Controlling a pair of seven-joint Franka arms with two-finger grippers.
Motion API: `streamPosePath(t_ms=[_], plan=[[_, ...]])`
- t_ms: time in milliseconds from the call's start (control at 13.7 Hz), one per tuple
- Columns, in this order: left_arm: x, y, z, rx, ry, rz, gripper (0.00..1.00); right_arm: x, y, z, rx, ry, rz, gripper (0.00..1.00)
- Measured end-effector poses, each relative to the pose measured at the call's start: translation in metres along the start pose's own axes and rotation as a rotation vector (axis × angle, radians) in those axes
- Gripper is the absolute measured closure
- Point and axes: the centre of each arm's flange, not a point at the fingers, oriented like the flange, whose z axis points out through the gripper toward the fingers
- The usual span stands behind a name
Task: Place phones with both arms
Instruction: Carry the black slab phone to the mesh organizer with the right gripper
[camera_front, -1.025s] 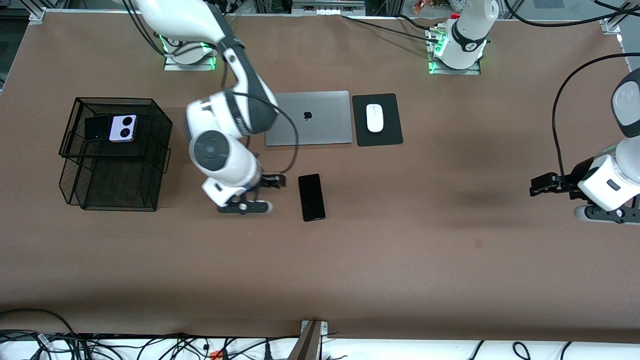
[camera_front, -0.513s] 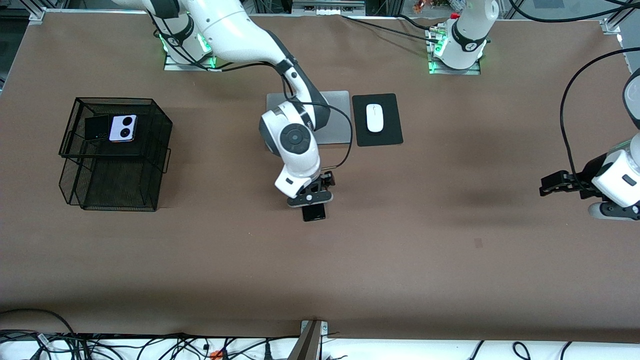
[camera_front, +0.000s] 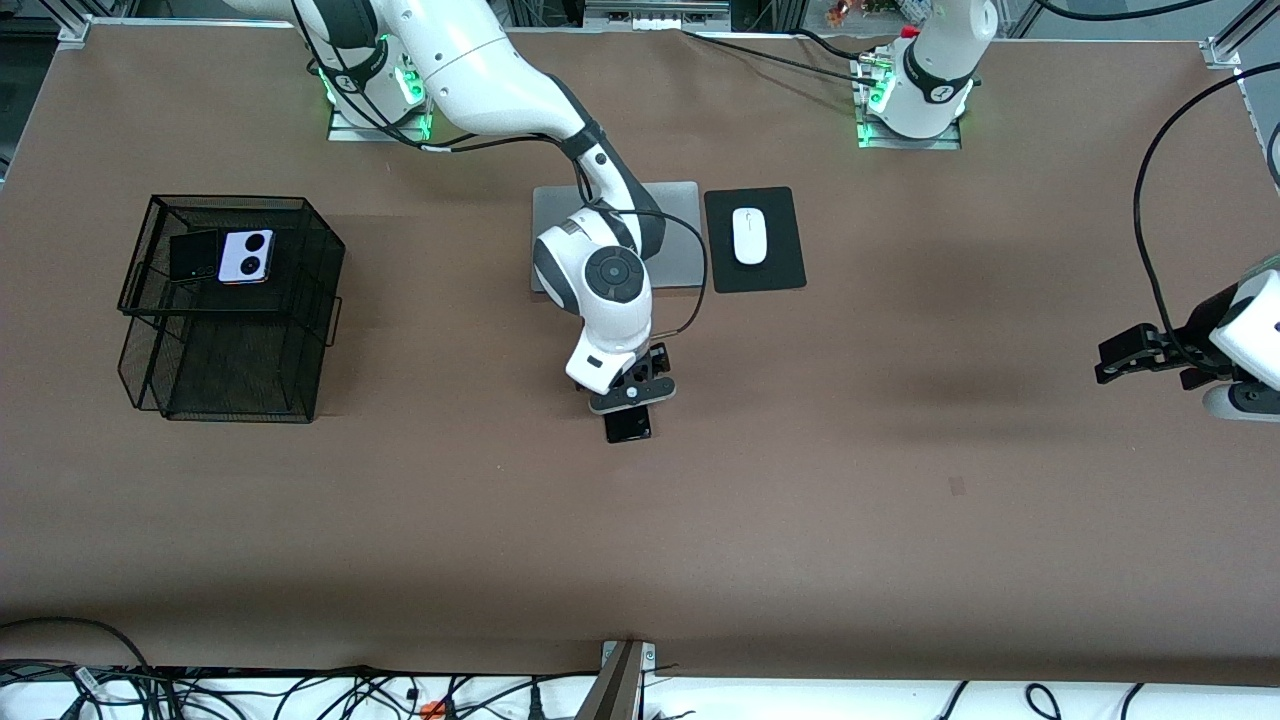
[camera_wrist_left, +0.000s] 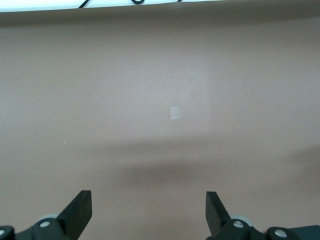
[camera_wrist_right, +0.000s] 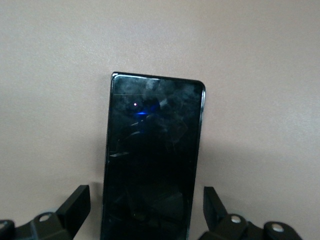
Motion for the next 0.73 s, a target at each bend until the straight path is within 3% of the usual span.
streamPosePath(t_ms=[366, 439, 513, 732], plan=[[-0.004, 0.021, -0.015, 0.030, 0.018, 0.023, 0.00, 0.001, -0.001, 0.015, 0.014, 0.043, 0.057, 0.04], [-0.006, 0.026, -0.016, 0.036, 0.016, 0.029, 0.00, 0.001, -0.002, 0.015, 0.016, 0.048, 0.058, 0.10], [-0.010, 0.031, -0.014, 0.038, 0.009, 0.035, 0.00, 0.002, -0.002, 0.012, 0.018, 0.050, 0.058, 0.21], [-0.021, 0.030, -0.008, 0.042, 0.007, 0.033, 0.00, 0.003, -0.002, 0.011, 0.019, 0.053, 0.058, 0.22]])
